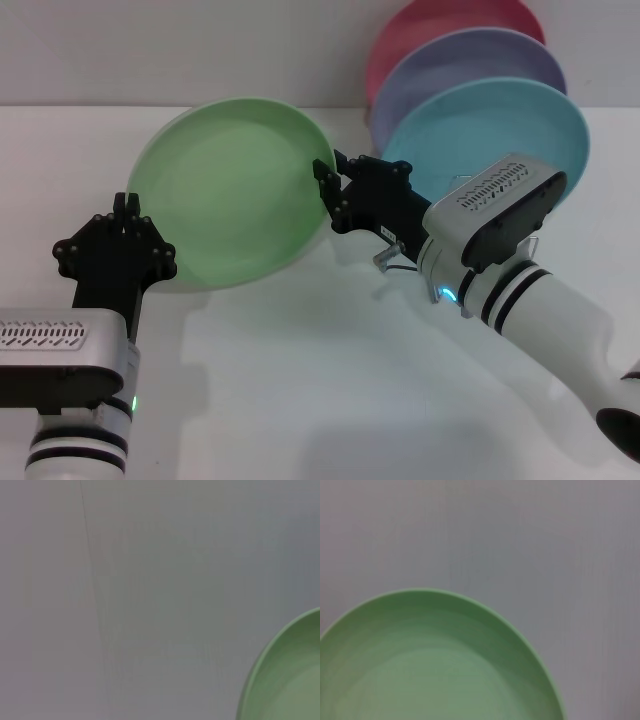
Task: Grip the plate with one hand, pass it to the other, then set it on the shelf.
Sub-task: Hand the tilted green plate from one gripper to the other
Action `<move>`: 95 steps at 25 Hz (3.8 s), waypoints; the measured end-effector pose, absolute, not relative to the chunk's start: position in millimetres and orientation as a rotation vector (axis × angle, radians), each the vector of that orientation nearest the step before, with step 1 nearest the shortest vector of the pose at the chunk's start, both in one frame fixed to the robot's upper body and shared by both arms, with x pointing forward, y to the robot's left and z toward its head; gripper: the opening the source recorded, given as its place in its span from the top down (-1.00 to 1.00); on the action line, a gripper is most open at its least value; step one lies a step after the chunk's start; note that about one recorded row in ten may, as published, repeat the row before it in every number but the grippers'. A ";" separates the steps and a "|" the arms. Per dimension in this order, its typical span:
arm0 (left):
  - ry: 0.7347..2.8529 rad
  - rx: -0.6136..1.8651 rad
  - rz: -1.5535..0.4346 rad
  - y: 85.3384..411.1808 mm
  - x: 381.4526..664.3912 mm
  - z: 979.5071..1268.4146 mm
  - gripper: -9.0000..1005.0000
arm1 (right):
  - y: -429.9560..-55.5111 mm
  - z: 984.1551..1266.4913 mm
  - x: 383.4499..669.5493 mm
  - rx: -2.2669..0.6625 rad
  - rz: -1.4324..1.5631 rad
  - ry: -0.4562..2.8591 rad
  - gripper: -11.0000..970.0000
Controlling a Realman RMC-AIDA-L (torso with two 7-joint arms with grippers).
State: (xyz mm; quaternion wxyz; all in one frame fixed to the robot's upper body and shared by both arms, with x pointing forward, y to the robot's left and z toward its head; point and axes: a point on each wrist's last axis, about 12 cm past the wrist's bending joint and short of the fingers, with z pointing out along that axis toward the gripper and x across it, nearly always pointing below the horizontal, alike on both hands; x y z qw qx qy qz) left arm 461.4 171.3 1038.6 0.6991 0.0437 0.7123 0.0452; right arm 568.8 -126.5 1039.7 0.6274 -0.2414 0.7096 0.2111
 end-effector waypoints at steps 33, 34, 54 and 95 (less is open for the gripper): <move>1.590 0.097 0.101 171.5 460.8 1038.1 0.74 | -127.9 1039.1 569.0 -0.553 0.479 1.628 0.70; 1.590 0.097 0.101 171.5 460.8 1038.1 0.74 | -128.1 1039.1 569.0 -0.553 0.479 1.628 0.70; 1.597 0.103 0.096 170.8 461.4 1037.2 0.73 | -128.0 1039.4 569.6 -0.554 0.477 1.627 0.78; 1.602 0.096 0.080 173.9 461.8 1035.3 0.71 | -129.3 1039.8 570.2 -0.552 0.463 1.622 0.94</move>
